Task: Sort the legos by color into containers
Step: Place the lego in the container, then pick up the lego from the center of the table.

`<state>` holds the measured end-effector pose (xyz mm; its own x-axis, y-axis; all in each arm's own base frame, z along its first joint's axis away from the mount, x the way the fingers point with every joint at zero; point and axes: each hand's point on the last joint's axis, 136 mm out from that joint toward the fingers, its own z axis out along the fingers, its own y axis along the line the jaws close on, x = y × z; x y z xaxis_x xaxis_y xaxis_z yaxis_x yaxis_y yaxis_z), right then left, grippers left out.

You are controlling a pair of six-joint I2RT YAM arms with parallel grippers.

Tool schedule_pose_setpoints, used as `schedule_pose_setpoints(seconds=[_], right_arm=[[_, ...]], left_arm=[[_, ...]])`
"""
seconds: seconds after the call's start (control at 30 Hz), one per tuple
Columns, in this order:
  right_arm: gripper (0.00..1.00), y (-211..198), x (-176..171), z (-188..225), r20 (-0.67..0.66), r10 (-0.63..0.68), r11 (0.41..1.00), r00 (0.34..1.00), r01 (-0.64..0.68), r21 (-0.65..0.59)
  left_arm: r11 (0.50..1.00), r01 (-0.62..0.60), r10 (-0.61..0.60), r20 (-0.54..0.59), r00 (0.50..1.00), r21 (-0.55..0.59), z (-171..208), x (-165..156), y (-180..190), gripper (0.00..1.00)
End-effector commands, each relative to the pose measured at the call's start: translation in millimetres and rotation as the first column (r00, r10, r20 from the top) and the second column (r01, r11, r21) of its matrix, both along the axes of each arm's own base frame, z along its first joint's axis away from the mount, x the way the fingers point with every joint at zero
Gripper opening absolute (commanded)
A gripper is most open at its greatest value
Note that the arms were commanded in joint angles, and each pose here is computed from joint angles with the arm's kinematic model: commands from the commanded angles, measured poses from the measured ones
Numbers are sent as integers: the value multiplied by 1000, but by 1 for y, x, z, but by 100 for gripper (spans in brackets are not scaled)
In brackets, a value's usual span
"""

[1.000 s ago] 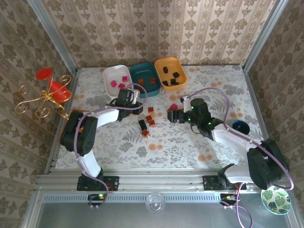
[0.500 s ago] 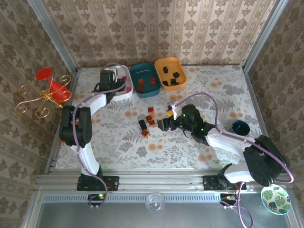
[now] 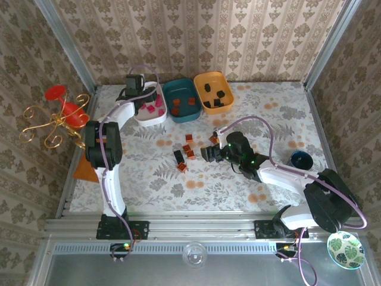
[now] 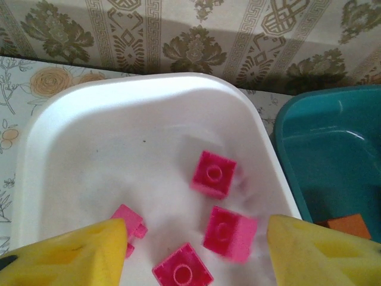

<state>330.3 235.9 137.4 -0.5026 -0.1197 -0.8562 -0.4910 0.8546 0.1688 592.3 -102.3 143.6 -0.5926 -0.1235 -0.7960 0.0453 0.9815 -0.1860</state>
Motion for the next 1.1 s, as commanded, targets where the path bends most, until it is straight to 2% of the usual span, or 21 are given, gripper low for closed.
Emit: schedule_pose_setpoints(seconds=[0.0,0.17,0.37,0.6,0.83,1.07], right_arm=[[83,-34,18,-8,-34,-184,981,982,182,-60],[83,-63,30,-37,-173,-292,956,941,285,-64],[81,-71,39,-62,-243,-357,931,902,324,-167],[73,-82,51,-92,-287,-422,896,860,347,-278],[67,-94,65,-112,-321,-467,869,824,362,-337],[71,-95,91,-123,-357,-485,868,798,388,-309]], left_arm=[[994,56,-49,79,996,-94,48,-26,-13,69],[959,171,-144,130,981,-228,60,-91,-49,71],[924,287,-260,133,956,-254,46,-168,-92,72],[892,365,-345,121,931,-267,26,-231,-124,72],[893,385,-372,102,923,-233,13,-251,-124,73],[890,399,-382,120,917,-220,18,-254,-123,73]])
